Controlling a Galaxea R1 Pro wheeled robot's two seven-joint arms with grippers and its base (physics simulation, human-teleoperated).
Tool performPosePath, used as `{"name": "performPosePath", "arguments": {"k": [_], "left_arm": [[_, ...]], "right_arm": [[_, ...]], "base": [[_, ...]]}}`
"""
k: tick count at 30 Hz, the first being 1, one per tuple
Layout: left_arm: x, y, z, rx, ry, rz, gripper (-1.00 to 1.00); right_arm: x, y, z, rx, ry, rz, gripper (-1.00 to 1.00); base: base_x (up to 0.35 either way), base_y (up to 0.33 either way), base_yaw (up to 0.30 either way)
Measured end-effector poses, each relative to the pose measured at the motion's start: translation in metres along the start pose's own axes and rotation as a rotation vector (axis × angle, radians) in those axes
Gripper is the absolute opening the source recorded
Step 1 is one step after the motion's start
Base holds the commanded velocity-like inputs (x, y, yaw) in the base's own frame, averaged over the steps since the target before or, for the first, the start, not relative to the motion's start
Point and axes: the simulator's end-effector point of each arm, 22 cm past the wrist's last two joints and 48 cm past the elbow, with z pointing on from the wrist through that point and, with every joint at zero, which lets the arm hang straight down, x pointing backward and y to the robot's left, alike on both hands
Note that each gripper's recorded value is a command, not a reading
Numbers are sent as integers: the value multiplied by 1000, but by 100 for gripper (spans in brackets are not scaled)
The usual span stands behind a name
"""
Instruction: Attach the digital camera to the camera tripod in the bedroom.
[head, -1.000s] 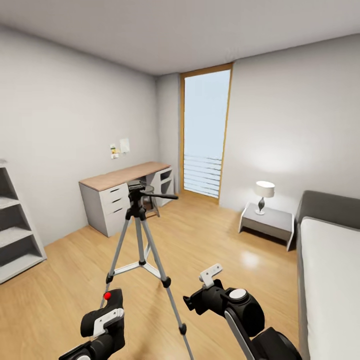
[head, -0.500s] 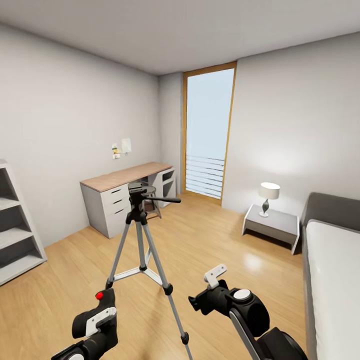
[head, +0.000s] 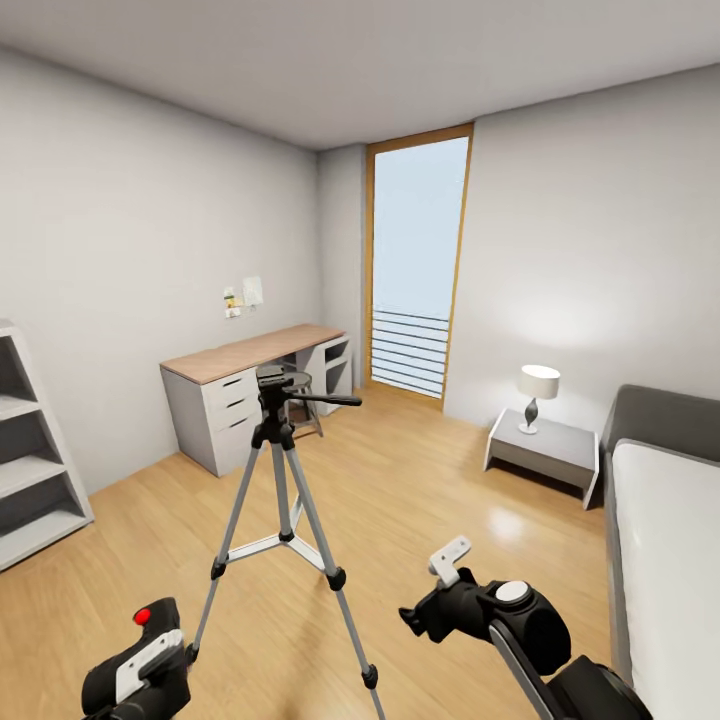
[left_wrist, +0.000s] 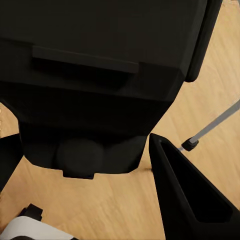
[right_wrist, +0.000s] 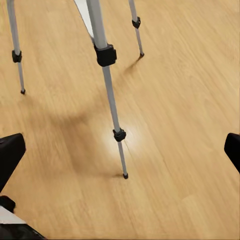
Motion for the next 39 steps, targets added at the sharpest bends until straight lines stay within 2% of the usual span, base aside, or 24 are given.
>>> {"name": "performPosePath", "arguments": {"k": [1,5,6,9,10,12,13,15,20,28,32,39], "left_arm": [[-1,5,0,-9,-3,-1,-100],[-7,13,-1,-20,-11,-5,-100],[-18,24,-2,-39,-29,-13,-100],[-39,43,-6,-62,-54,-61,-100],[-56,59,-10,-65,-50,-99,-100],[-69,69,-14,-51,-50,-125,-100],[-69,69,-14,-49,-49,-128,-100],[-82,71,-18,1,-49,-148,-100],[-86,73,-19,29,-44,-162,-100],[-84,71,-19,43,-35,-167,-100],[-83,71,-18,45,-33,-169,-100],[-83,70,-18,47,-32,-169,-100]], "right_arm": [[1,5,0,-28,1,-2,100],[1,8,-1,-43,2,-4,100],[1,9,-1,-49,2,-4,100],[1,10,-1,-56,4,-4,100],[1,11,-1,-63,4,-4,100],[1,12,-1,-67,4,-4,100],[1,12,-1,-67,4,-4,100],[1,14,-1,-75,5,-3,100],[0,15,-2,-82,4,-2,100],[-2,27,-4,-139,-2,-1,100],[-4,19,-6,-136,-12,22,100],[-5,15,-7,-134,-17,33,100]], "base": [[0,0,0],[0,0,31],[0,0,113],[0,0,173],[0,0,227],[0,0,237],[0,0,257],[0,0,263],[18,9,256],[210,70,120],[305,17,19],[308,5,5]]}}
